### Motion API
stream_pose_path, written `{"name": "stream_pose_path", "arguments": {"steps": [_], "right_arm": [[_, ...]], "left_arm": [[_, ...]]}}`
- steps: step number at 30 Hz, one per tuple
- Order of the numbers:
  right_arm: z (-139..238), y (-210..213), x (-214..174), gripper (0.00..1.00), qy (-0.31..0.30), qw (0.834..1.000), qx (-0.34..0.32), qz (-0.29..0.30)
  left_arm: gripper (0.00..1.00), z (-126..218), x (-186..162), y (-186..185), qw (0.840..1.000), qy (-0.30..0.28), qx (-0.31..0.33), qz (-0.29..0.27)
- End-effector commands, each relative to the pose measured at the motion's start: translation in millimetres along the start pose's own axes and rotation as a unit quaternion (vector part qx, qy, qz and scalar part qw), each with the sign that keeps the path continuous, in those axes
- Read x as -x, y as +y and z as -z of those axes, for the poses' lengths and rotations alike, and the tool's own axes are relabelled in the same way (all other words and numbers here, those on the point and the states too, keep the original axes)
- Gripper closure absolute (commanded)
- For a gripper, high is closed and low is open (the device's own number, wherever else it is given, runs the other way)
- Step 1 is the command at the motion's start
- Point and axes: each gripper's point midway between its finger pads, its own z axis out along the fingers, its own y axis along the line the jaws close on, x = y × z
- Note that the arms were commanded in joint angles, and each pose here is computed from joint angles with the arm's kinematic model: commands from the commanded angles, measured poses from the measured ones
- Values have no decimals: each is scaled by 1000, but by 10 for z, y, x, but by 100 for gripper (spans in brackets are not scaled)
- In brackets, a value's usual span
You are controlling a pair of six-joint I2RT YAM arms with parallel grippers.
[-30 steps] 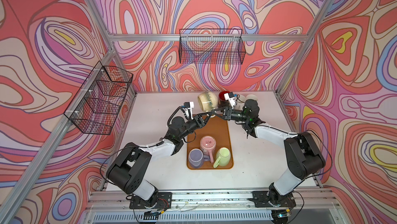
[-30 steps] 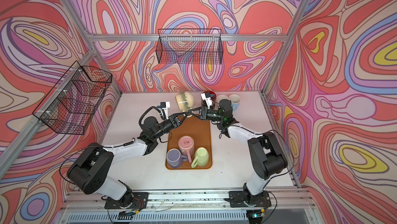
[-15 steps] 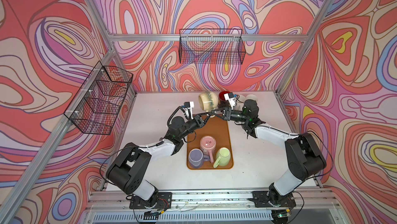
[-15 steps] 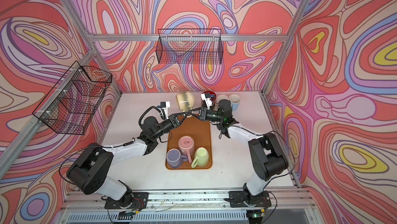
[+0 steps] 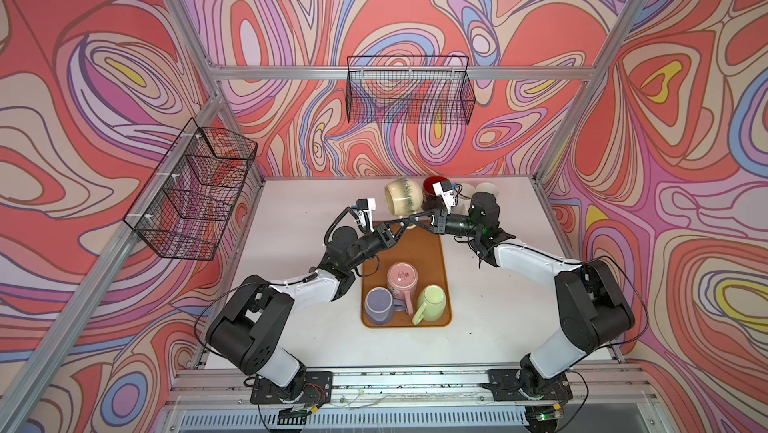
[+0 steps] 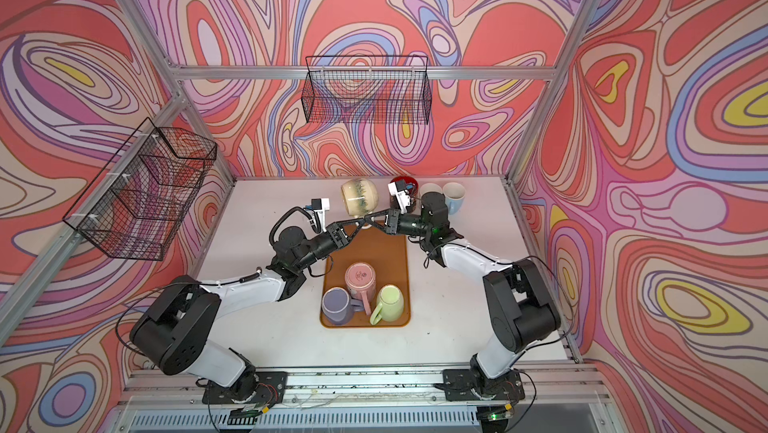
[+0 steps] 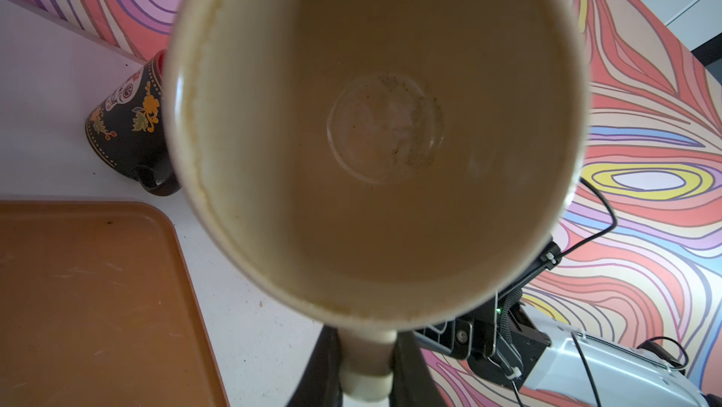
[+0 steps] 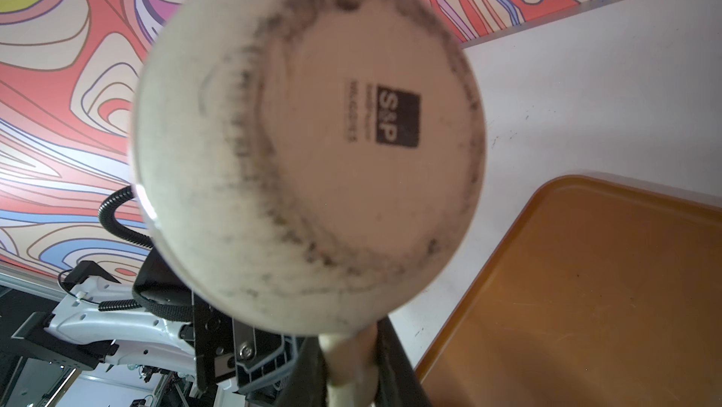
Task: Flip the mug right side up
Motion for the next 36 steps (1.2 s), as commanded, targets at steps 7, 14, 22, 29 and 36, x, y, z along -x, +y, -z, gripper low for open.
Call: {"name": "stream_pose_path", "arguments": {"steps": [7,14,22,29,36], "right_arm": [[50,323,254,71,-19,997,-6,69],[59,244,264,66,-21,997,-31,65],[105,108,253,66,-25,995,-77,64],[180,44,204,66,-31,992,-101,68],[416,-169,235,66,-57,978,-193,56]], "left_arm": [[100,118,126,-40,999,-32,13,-39],[100,162,155,24,997,-42,39,-47],[100,104,214,161,993,-30,90,-72],[100,-10,367,289,987,-16,129,-91],[100,-199,524,478,975,22,184,-121]]}}
